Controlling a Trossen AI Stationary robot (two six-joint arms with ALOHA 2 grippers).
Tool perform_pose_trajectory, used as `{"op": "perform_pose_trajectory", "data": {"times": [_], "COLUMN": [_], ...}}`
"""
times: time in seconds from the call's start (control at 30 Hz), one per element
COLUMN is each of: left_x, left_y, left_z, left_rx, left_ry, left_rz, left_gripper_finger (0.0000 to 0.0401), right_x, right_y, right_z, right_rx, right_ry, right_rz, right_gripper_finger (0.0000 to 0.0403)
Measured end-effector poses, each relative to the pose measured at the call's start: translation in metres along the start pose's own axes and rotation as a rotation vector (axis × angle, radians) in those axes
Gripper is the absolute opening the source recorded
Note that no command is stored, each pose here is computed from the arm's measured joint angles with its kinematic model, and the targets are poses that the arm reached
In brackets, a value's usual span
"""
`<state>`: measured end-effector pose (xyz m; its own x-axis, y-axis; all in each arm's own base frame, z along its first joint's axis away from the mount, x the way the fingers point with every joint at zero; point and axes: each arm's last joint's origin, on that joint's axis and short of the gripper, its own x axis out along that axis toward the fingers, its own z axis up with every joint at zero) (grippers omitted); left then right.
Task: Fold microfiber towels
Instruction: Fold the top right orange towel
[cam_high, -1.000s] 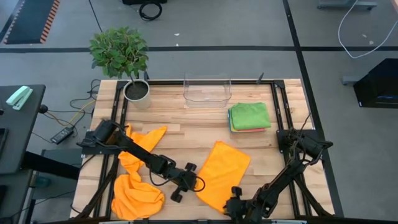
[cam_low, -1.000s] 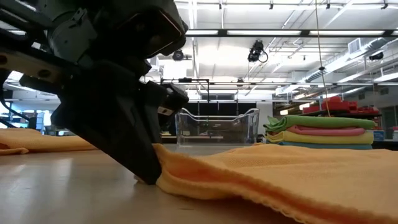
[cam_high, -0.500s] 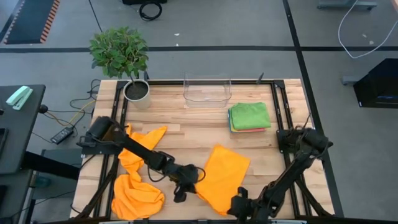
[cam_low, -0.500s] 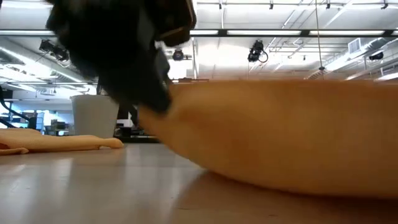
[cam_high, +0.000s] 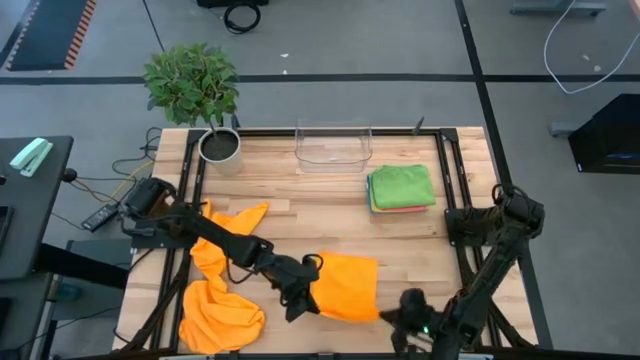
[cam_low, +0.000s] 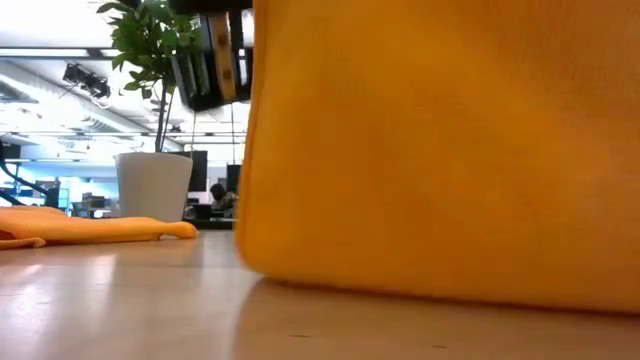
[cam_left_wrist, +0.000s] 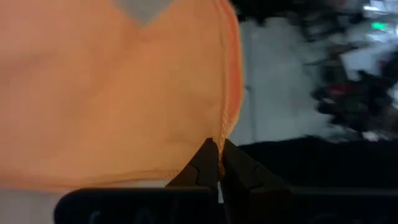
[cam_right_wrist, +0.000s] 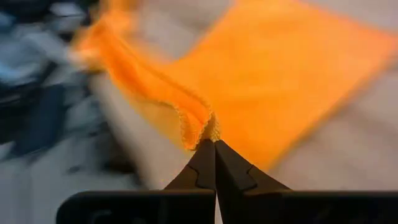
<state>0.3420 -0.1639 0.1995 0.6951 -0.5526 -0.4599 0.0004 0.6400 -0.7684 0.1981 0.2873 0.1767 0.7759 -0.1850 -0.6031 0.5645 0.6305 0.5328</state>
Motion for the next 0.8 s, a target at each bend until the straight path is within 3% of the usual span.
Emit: {"op": "perform_pose_trajectory", "data": {"times": [0.13,0.33,0.53,0.8], "left_x": [-0.004,-0.014,-0.015,-0.007], "left_y": [0.026,0.049,0.074,0.097], "left_z": [0.008,0.023,0.028,0.031], "left_rx": [-0.011,0.042,0.028,0.018], "left_ry": [-0.003,-0.013,0.014,0.024], "left_rz": [0.186,0.319,0.437,0.49], "left_gripper_finger": [0.001,0.0007,0.0012,0.0014], "right_x": [0.016,0.045,0.063,0.072], "right_y": [-0.015,-0.027,-0.046,-0.056], "right_z": [0.022,0.047,0.054,0.059], "right_rx": [-0.005,-0.017,-0.018,-0.008], "right_ry": [-0.016,0.043,0.055,0.05], "right_rz": [-0.19,-0.332,-0.392,-0.419], "right_gripper_finger": [0.0003,0.0003,0.0003,0.0003]}}
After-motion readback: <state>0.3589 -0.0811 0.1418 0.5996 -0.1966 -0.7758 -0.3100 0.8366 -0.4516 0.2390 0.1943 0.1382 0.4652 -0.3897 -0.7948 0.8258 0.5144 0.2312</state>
